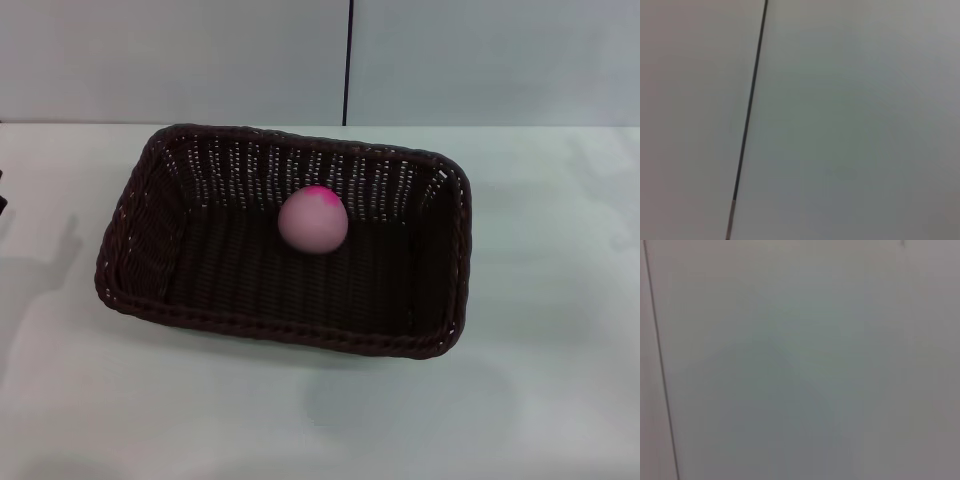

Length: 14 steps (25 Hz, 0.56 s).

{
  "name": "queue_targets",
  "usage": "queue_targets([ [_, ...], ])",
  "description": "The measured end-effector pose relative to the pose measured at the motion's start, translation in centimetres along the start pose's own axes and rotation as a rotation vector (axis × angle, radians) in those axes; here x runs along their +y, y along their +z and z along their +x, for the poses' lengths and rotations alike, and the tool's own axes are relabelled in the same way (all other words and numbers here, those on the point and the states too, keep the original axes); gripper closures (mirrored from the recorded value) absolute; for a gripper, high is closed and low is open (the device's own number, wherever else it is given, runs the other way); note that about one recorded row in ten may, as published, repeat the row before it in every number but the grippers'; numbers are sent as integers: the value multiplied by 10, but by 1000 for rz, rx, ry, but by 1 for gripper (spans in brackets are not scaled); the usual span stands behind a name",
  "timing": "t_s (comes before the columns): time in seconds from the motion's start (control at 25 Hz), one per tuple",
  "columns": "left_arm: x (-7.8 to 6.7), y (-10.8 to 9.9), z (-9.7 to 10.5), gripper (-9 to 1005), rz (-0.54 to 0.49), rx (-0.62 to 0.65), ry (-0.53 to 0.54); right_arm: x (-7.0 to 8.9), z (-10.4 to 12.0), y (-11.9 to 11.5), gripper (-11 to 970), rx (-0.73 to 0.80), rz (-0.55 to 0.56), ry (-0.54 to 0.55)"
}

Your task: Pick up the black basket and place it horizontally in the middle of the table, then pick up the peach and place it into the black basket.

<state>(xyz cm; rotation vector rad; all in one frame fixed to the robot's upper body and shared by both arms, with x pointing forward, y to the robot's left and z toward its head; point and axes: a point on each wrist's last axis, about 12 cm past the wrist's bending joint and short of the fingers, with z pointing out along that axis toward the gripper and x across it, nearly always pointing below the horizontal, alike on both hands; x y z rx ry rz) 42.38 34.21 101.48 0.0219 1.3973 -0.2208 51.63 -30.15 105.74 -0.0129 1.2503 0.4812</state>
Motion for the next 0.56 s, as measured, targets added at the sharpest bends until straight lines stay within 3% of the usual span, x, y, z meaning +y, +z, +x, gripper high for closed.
queue_targets([
  [0.56,1,0,-9,191,18,-72,22,0,0,-15,185,-16,25,-25],
])
